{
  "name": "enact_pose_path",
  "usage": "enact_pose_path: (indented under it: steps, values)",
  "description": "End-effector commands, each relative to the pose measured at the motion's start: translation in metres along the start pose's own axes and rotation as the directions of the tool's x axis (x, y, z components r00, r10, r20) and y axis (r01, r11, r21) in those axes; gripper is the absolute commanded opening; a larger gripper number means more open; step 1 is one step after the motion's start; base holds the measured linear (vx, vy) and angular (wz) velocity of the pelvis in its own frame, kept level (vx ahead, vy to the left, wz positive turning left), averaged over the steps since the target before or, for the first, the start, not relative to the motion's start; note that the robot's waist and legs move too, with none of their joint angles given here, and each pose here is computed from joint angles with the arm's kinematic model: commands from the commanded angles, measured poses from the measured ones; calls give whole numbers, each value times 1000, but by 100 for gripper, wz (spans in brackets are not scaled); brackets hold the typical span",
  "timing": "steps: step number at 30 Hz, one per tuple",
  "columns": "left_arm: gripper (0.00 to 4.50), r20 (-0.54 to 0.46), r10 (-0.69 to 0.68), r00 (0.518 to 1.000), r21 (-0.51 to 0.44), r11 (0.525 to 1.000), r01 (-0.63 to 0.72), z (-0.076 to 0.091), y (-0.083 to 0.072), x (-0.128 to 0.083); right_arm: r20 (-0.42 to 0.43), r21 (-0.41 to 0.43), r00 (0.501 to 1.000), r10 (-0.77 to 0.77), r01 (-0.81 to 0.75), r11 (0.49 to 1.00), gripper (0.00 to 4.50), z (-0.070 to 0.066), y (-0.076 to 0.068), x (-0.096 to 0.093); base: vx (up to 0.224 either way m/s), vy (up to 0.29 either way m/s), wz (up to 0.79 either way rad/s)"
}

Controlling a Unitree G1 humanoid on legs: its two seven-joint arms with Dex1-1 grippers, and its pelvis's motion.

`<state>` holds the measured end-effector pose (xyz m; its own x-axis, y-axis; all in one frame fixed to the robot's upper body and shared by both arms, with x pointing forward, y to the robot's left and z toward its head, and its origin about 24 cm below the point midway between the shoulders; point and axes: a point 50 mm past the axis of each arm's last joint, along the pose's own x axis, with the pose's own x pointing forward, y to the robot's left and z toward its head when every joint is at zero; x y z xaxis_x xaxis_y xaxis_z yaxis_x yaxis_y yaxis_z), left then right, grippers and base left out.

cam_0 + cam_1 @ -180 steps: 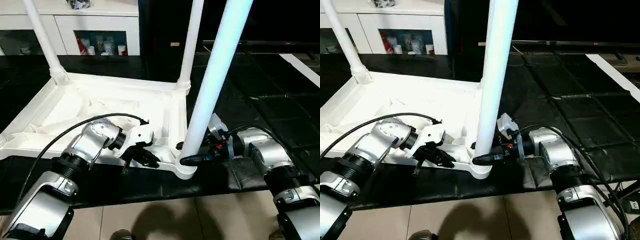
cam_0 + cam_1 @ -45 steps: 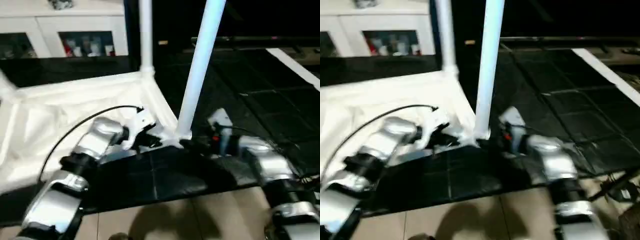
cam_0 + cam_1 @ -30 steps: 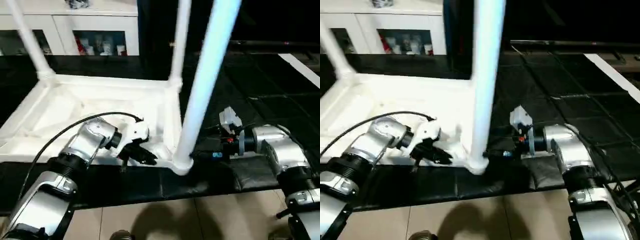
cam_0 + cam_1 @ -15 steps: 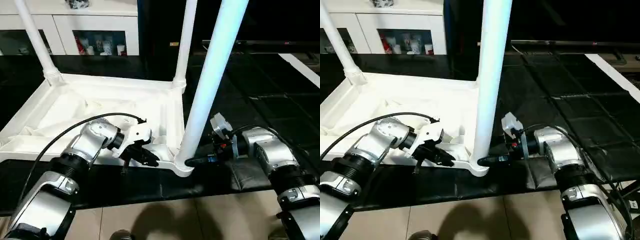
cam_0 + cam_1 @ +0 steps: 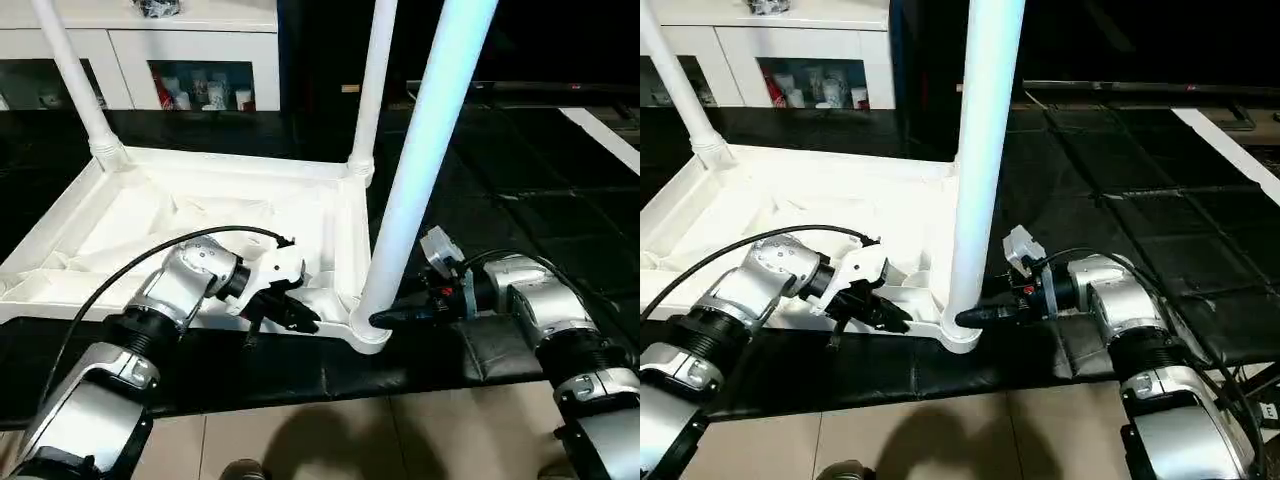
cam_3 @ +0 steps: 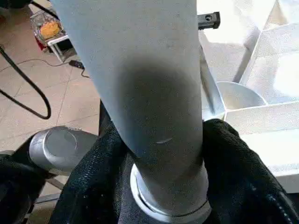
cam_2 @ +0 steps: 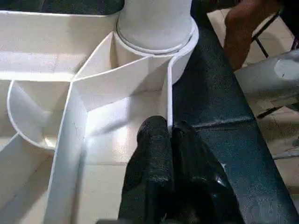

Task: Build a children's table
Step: Rotate leg to tighten

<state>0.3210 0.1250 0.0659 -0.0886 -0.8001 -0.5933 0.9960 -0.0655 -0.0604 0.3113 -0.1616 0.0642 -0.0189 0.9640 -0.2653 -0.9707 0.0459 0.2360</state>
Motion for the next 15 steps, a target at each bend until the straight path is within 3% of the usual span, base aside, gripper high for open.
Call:
enact_pose_path:
  steps: [1, 6, 10, 12, 15]
  values:
    - [0, 28, 39, 999, 24, 999, -40, 15, 7, 4, 33, 6, 999, 38, -39, 999, 206, 2, 3, 6, 0, 0, 0]
    - [0, 88, 242, 966, -103, 967, -233, 30, 23, 20, 67, 61, 985, -161, 157, 986, 204, -11, 3, 22, 0, 0, 0]
    - [0, 139, 341, 930, -206, 928, -310, 45, 31, 33, 87, 161, 940, -331, 315, 935, 202, -18, -1, 37, 0, 0, 0]
    - [0, 174, 391, 904, -247, 906, -344, 57, 35, 42, 109, 242, 882, -459, 424, 873, 199, -18, -5, 50, 0, 0, 0]
    - [0, 194, 416, 889, -250, 897, -365, 65, 38, 45, 110, 287, 825, -555, 508, 812, 199, -16, -9, 56, 0, 0, 0]
